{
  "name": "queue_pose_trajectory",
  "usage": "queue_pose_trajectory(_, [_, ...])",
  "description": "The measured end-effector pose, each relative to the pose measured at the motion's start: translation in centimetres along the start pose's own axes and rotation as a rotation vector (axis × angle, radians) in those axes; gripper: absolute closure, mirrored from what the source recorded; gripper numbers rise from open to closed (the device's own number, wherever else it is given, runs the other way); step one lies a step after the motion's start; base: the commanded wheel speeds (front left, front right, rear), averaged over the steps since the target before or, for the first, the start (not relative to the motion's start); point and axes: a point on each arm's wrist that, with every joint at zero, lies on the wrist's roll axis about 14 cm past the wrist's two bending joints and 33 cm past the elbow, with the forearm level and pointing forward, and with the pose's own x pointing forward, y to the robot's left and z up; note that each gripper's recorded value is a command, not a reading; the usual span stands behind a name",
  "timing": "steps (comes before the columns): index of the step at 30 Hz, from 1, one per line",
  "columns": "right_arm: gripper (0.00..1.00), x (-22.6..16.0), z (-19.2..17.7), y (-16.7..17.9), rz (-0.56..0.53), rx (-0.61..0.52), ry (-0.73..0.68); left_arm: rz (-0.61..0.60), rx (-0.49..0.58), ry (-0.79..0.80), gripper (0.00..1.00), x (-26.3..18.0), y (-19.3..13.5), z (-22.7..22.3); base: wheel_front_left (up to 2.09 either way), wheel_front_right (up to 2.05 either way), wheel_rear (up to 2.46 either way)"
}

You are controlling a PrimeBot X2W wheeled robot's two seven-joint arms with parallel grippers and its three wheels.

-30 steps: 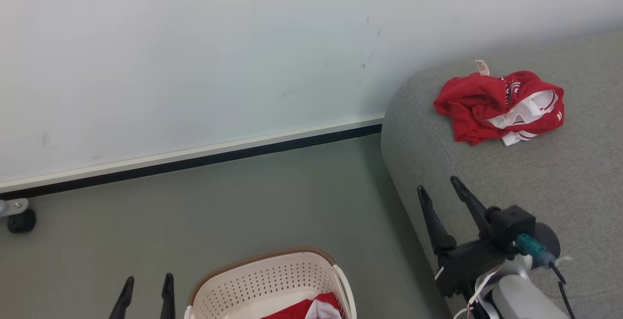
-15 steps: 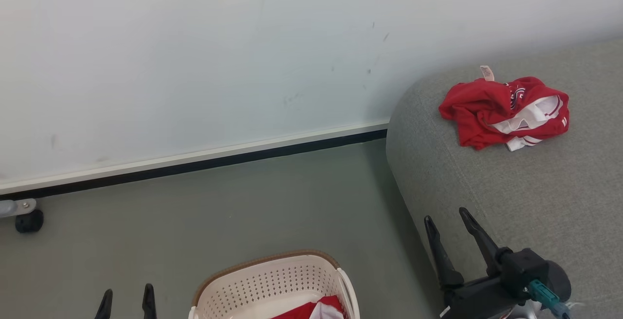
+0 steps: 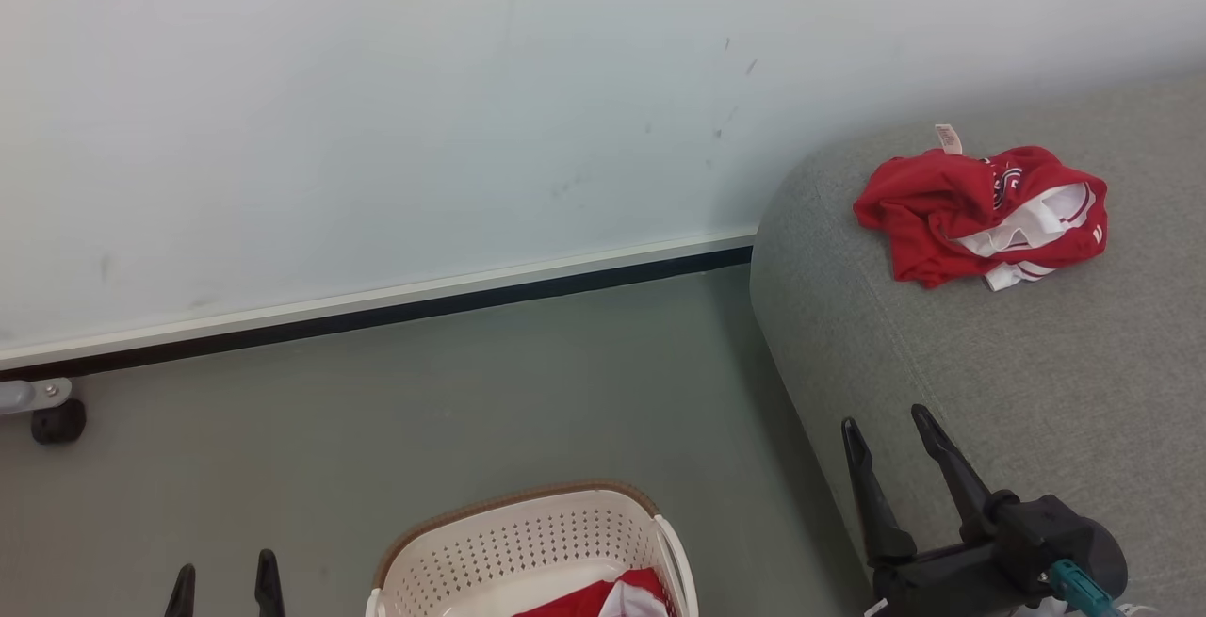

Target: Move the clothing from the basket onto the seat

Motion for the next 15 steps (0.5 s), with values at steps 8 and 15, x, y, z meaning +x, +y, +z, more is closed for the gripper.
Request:
queue_pose_trajectory(8, [0.0, 0.11, 0.64, -0.3, -0.011, -0.001, -0.021, 0.005, -0.007, -0.011, 0.0, 0.01, -0.13, 0.26, 0.0, 0.0, 0.0])
queue_pose_trajectory(15, [0.0, -0.25, 0.31, -0.52, -0.022, 0.003, -0.012, 0.002, 0.001, -0.024, 0.0, 0.06, -0.5, 0.56, 0.0, 0.0, 0.0])
